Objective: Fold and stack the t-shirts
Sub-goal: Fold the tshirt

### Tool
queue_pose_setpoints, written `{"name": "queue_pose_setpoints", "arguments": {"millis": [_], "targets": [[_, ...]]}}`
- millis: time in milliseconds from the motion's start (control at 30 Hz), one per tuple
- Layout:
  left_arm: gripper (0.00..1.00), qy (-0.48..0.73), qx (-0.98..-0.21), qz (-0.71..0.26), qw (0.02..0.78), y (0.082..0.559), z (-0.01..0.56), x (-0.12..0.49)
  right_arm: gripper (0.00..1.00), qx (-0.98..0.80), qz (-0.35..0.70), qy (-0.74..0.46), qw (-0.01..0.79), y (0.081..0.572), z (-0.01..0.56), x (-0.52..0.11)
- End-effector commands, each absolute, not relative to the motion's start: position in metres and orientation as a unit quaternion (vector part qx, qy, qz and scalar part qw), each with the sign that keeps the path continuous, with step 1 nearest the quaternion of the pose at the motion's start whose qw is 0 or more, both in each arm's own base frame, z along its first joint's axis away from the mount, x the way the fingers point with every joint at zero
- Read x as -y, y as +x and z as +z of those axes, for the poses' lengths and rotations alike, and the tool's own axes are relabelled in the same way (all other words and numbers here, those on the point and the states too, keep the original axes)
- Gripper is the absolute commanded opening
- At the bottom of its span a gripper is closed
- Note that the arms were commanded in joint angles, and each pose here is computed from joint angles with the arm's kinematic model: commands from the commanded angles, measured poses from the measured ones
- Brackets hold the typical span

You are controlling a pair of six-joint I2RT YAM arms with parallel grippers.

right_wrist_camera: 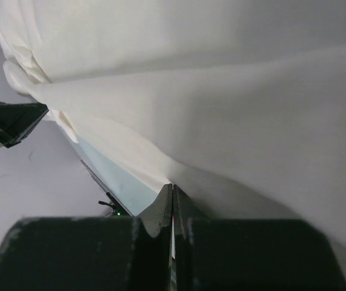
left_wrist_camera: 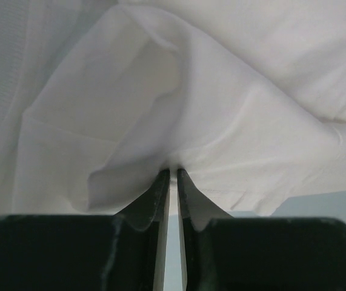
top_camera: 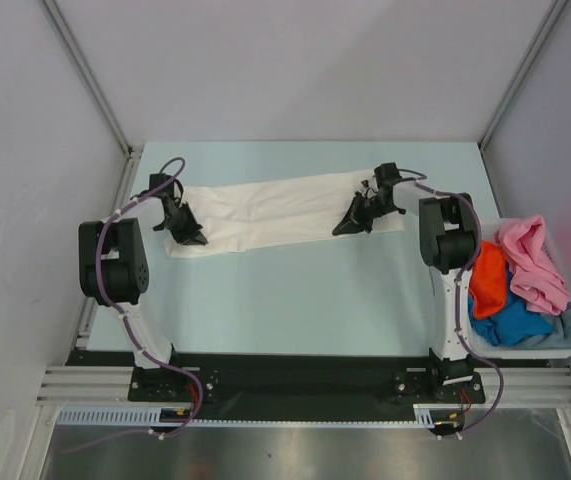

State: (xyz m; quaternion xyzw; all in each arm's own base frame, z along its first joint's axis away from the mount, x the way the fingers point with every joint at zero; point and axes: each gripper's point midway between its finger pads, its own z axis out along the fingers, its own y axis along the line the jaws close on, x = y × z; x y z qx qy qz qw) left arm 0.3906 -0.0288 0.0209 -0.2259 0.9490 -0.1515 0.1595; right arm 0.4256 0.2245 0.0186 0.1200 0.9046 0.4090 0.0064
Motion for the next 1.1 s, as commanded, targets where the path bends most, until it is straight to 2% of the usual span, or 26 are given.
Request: {"name": "queue_pose_setpoints", "arguments": {"millis": [0, 533, 567, 867, 1000, 1067], "targets": [[0.15, -0.221, -0.957, -0.116, 0.150, 0.383, 0.003, 0.013, 0.00, -0.926, 0.351, 0.132, 0.044, 0.433, 0.012, -0.182], [0.15, -0.216, -0.959, -0.106, 0.152, 0.380, 0.006, 0.009, 0.00, -0.968, 0.181, 0.150, 0.092, 0.436, 0.018, -0.073], [0.15, -0.216, -0.958, -0.106, 0.153, 0.381, 0.006, 0.008, 0.00, -0.967, 0.164, 0.167, 0.102, 0.439, 0.020, -0.053], [0.15, -0.212, -0.958, -0.103, 0.164, 0.384, 0.016, 0.007, 0.00, -0.971, 0.097, 0.181, 0.121, 0.440, 0.029, -0.007], [0.16, -0.210, -0.956, -0.108, 0.173, 0.383, 0.030, 0.009, 0.00, -0.972, 0.074, 0.163, 0.154, 0.449, 0.055, -0.007], [0.19, -0.211, -0.953, -0.119, 0.182, 0.382, 0.043, 0.012, 0.00, -0.964, 0.095, 0.153, 0.195, 0.464, 0.083, -0.030]]}}
